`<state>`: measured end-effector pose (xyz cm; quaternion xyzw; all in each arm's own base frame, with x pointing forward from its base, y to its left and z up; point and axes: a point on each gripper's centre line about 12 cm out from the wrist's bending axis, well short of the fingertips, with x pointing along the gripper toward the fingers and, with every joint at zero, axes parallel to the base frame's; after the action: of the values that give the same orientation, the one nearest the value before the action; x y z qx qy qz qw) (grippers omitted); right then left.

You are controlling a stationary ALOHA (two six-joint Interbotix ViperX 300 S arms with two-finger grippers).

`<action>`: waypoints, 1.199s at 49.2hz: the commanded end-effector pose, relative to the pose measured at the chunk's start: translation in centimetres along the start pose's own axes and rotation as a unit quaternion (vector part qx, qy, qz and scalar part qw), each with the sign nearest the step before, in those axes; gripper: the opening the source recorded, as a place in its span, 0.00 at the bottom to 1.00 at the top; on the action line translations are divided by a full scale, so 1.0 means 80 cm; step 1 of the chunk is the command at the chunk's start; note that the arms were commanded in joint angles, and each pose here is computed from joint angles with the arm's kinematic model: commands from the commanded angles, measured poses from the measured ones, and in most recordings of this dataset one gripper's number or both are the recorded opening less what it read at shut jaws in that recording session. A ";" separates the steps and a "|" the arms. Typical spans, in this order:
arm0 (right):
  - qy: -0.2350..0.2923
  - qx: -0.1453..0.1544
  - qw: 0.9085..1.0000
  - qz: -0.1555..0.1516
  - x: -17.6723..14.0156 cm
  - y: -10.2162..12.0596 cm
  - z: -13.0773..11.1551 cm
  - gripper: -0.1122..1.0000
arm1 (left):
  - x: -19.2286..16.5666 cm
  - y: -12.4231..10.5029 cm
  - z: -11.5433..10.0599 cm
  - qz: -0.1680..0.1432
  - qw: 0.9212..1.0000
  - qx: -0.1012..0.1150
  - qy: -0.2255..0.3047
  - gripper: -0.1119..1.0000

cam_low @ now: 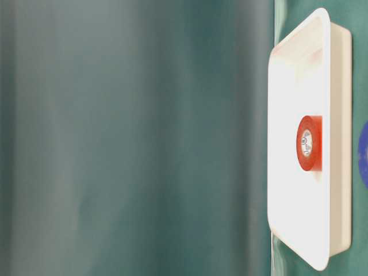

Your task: Pick up the tape from a random location and place it into the white case.

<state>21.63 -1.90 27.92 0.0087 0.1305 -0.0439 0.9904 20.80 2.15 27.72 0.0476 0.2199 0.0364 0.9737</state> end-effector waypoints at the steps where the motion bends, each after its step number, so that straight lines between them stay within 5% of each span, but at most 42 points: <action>1: -0.012 0.000 1.000 -0.001 0.000 0.000 0.012 0.91 | 0.000 0.000 0.003 0.001 1.000 -0.001 -0.013 0.99; 27: -0.011 0.000 1.000 0.011 0.000 0.006 0.011 0.91 | 0.002 0.000 -0.003 0.001 1.000 -0.002 -0.011 0.99; 59: 0.014 -0.004 0.990 0.139 -0.010 0.079 0.003 0.90 | 0.001 0.000 -0.002 0.001 1.000 -0.002 -0.012 0.99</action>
<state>21.31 3.67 27.37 0.0226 0.1537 0.0787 0.9847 20.62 2.14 26.91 0.0485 0.2177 0.0367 0.9741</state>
